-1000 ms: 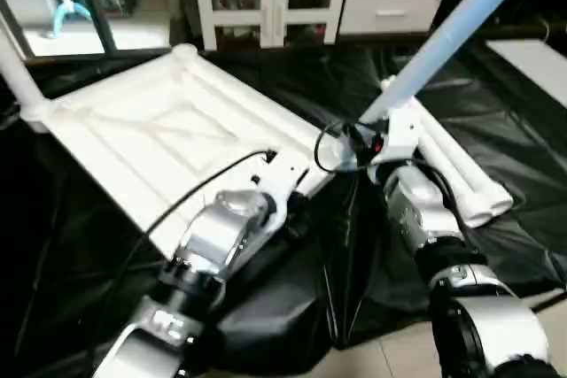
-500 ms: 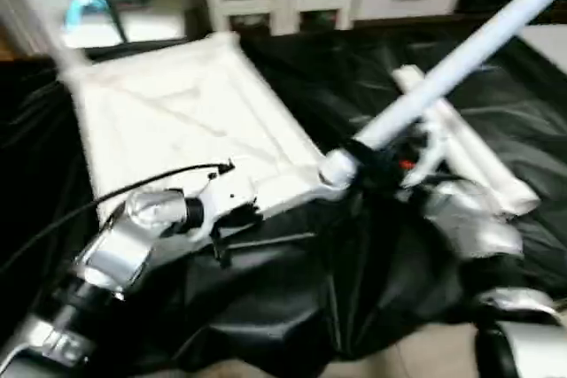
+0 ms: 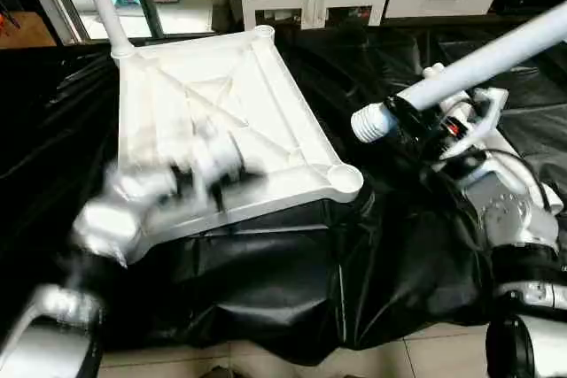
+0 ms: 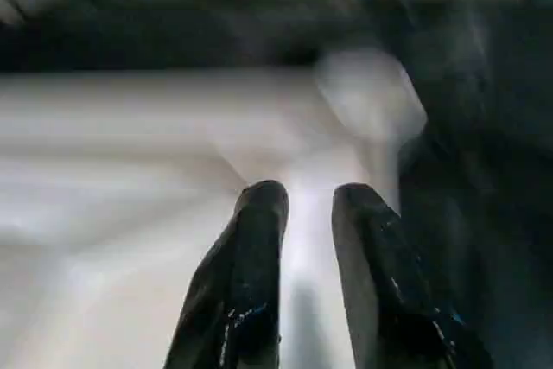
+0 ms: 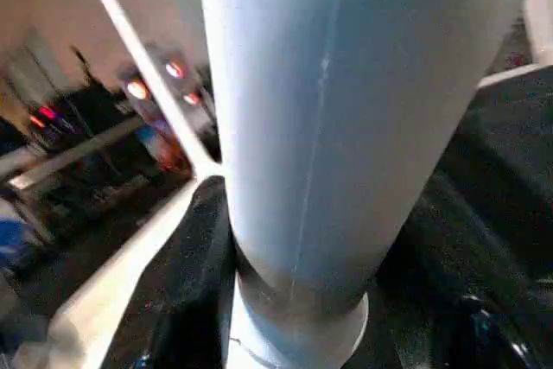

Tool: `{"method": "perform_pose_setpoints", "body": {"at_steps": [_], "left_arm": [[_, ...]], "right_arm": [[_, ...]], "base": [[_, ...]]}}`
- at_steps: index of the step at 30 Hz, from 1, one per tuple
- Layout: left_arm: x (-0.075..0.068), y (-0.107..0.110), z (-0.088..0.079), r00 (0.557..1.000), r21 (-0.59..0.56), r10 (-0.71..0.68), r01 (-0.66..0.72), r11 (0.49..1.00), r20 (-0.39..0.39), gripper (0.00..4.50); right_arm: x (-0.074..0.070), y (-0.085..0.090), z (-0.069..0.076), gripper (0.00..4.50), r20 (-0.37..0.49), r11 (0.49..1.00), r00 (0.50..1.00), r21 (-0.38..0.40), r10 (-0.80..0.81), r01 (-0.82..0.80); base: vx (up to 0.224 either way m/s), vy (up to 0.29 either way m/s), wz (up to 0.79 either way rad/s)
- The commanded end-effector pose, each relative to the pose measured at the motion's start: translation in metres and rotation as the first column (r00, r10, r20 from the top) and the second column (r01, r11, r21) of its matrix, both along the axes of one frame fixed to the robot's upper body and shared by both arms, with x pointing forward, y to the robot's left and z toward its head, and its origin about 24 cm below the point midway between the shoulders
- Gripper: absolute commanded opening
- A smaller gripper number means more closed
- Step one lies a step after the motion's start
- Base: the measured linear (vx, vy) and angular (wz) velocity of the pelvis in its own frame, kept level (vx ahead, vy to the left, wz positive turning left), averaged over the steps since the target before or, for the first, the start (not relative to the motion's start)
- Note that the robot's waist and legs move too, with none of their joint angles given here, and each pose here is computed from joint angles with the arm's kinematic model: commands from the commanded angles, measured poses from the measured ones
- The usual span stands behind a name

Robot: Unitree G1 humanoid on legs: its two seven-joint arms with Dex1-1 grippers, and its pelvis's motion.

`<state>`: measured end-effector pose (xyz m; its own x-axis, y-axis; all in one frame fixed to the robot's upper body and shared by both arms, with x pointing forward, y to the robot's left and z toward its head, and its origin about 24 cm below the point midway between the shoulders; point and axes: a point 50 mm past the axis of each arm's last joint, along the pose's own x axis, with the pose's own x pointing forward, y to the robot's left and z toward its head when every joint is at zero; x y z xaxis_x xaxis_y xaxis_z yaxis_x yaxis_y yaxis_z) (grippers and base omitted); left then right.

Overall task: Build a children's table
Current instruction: Insert table leg to table base

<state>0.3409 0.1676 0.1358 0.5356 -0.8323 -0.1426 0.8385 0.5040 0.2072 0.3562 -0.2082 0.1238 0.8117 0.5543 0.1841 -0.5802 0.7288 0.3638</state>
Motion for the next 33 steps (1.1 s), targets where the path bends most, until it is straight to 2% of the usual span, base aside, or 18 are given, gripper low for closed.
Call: {"method": "perform_pose_setpoints", "body": {"at_steps": [1,2,3,4,5,6,7,8,9,10,13,14,17,22,24,27,29,33], "left_arm": [[0.006,0.003,0.022,0.999,-0.159,0.040,-0.036,0.987,0.022,1.44],[0.008,0.001,0.032,0.998,-0.229,0.047,-0.038,0.973,0.034,1.48],[0.008,0.001,0.033,0.998,-0.237,0.048,-0.038,0.971,0.035,1.54],[0.009,-0.005,0.049,0.997,-0.330,0.050,-0.025,0.943,0.067,1.66],[0.009,-0.008,0.056,0.995,-0.367,0.049,-0.015,0.930,0.083,1.78],[0.009,-0.008,0.056,0.995,-0.367,0.049,-0.015,0.930,0.083,1.78],[0.009,-0.022,0.074,0.991,-0.425,0.043,0.015,0.905,0.127,1.91],[0.009,-0.022,0.074,0.991,-0.425,0.043,0.015,0.905,0.127,1.91],[0.007,-0.032,0.082,0.988,-0.436,0.027,0.042,0.899,0.151,1.91],[0.003,-0.055,0.095,0.980,-0.419,-0.012,0.095,0.903,0.197,2.17],[-0.005,-0.076,0.101,0.975,-0.405,-0.072,0.155,0.901,0.212,2.29],[-0.005,-0.076,0.101,0.975,-0.405,-0.072,0.155,0.901,0.212,2.31],[-0.013,-0.099,0.111,0.974,-0.489,-0.123,0.204,0.848,0.192,2.61],[-0.015,-0.108,0.109,0.983,-0.525,-0.121,0.176,0.833,0.137,2.99],[-0.011,-0.107,0.104,0.991,-0.504,-0.078,0.124,0.855,0.112,3.17],[-0.006,-0.105,0.104,0.998,-0.529,-0.022,0.052,0.847,0.063,3.23],[-0.002,-0.102,0.105,0.999,-0.532,0.023,0.005,0.847,0.047,3.53],[0.013,-0.085,0.107,0.985,-0.581,0.172,-0.148,0.800,-0.014,3.74]], "right_arm": [[0.007,-0.001,0.020,1.83,0.042,0.997,0.999,-0.066,-0.030,0.033],[0.009,-0.001,0.025,1.83,0.050,0.994,0.998,-0.098,-0.044,0.049],[0.010,-0.001,0.025,1.83,0.051,0.993,0.998,-0.102,-0.046,0.051],[0.014,-0.002,0.032,1.83,0.051,0.984,0.996,-0.155,-0.075,0.082],[0.016,-0.002,0.034,1.83,0.055,0.968,0.995,-0.232,-0.085,0.096],[0.016,-0.002,0.034,1.83,0.055,0.968,0.995,-0.232,-0.085,0.096],[0.017,0.001,0.032,1.83,0.067,0.891,0.996,-0.447,-0.054,0.079],[0.017,0.001,0.032,1.83,0.067,0.891,0.996,-0.447,-0.054,0.079],[0.016,0.005,0.029,1.83,0.056,0.814,0.998,-0.580,-0.007,0.038],[0.012,0.019,0.021,1.83,-0.029,0.686,0.994,-0.722,0.104,-0.093],[0.009,0.036,0.018,1.83,-0.108,0.614,0.975,-0.762,0.193,-0.206],[0.009,0.036,0.018,1.83,-0.108,0.614,0.975,-0.762,0.193,-0.206],[0.016,0.056,0.030,1.83,-0.040,0.570,0.978,-0.808,0.205,-0.153],[0.020,0.066,0.036,1.83,0.003,0.551,0.979,-0.827,0.206,-0.114],[0.018,0.069,0.038,1.83,0.010,0.538,0.976,-0.836,0.218,-0.111],[0.017,0.072,0.040,1.83,0.018,0.507,0.972,-0.855,0.236,-0.107],[0.018,0.073,0.041,1.83,0.029,0.505,0.972,-0.858,0.233,-0.095],[0.020,0.071,0.047,1.83,0.064,0.519,0.975,-0.853,0.214,-0.058]], "base": [[0.000,0.000,0.00],[0.000,0.000,0.00],[0.000,0.000,0.00],[0.000,0.000,0.00],[0.000,0.000,0.00],[0.000,0.000,0.00],[0.000,0.000,0.00],[0.000,0.000,0.00],[0.000,0.000,0.00],[0.000,0.000,0.00],[0.000,0.000,0.00],[0.000,0.000,0.00],[0.000,0.000,0.00],[0.000,0.000,0.00],[0.000,0.000,0.00],[0.000,0.000,0.00],[0.000,0.000,0.00],[0.000,0.000,0.00]]}}
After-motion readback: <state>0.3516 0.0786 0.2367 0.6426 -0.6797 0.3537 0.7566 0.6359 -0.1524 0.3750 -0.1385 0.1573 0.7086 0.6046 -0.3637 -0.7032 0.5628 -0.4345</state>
